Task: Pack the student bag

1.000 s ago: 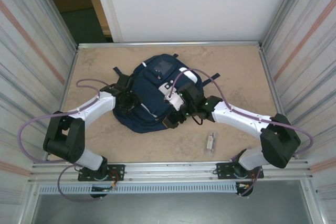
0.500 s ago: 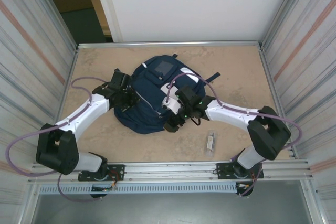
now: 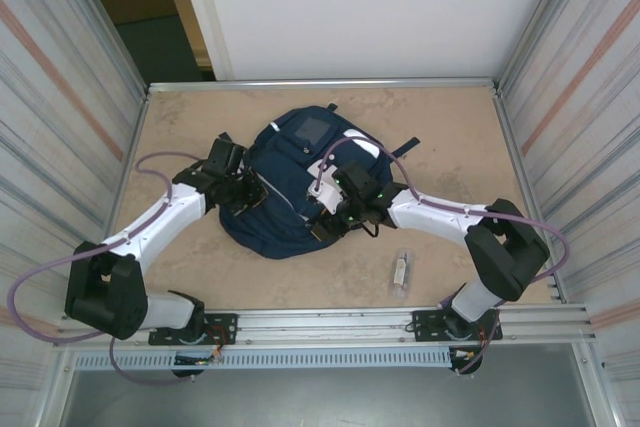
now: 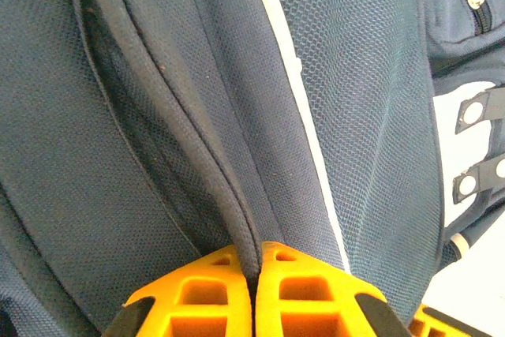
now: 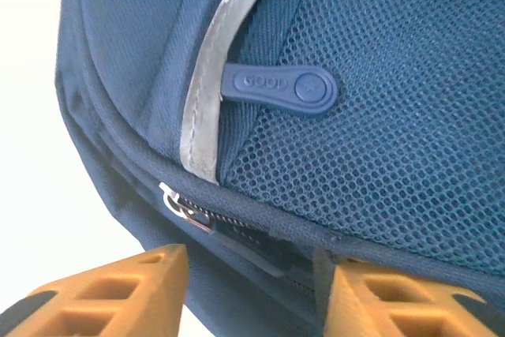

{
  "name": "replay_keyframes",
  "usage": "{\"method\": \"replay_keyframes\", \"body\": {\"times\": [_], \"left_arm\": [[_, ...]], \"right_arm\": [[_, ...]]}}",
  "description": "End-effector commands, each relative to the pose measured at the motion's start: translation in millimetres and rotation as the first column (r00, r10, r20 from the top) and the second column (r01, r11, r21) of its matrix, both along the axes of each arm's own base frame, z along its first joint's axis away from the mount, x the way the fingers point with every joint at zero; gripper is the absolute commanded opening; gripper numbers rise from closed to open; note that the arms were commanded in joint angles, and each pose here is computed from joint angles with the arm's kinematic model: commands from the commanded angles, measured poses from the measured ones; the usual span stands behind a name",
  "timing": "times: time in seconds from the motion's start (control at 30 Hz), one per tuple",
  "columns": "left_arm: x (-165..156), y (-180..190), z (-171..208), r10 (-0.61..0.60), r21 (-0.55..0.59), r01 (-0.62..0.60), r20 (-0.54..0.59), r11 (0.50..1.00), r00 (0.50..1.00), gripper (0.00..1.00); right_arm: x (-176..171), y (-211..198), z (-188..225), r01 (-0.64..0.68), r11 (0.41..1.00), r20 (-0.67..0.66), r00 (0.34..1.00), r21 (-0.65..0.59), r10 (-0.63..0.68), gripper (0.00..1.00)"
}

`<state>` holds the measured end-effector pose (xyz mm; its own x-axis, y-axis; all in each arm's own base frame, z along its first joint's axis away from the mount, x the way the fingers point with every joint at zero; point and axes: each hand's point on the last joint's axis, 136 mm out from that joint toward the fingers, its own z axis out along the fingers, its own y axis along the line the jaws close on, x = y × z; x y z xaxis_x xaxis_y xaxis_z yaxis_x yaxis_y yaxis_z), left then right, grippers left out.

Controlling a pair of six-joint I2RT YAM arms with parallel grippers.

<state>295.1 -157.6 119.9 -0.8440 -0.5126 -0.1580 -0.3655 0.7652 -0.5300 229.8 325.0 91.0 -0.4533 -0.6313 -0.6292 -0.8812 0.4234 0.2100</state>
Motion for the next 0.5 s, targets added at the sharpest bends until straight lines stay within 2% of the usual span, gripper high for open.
{"method": "replay_keyframes", "body": {"times": [0.0,0.1,0.23,0.3,0.47], "left_arm": [[-6.8,-17.8,14.1,-0.048,-0.098,0.05,0.021,0.994,0.999,0.0],[-6.0,-20.3,10.8,-0.038,-0.117,0.04,0.02,0.992,0.999,0.0],[-8.0,-18.2,5.7,-0.006,-0.118,0.007,0.006,0.993,1.0,0.0],[-7.9,-16.7,3.1,0.027,-0.132,-0.026,0.008,0.991,1.0,0.0],[-8.6,-15.1,0.8,0.06,-0.142,-0.058,0.012,0.988,0.998,0.0]], "right_arm": [[-4.7,19.3,20.9,-0.043,0.995,0.05,0.998,0.086,0.038,0.37],[-10.5,24.9,16.8,-0.037,0.997,0.038,0.999,0.07,0.035,0.28],[-15.9,32.0,16.0,-0.012,0.997,0.043,0.999,0.073,0.009,0.07],[-20.7,32.3,20.2,0.01,0.997,0.012,1.0,0.072,-0.011,0.01],[-32.5,36.6,25.5,0.142,0.983,-0.192,0.974,0.114,-0.118,0.0]]}}
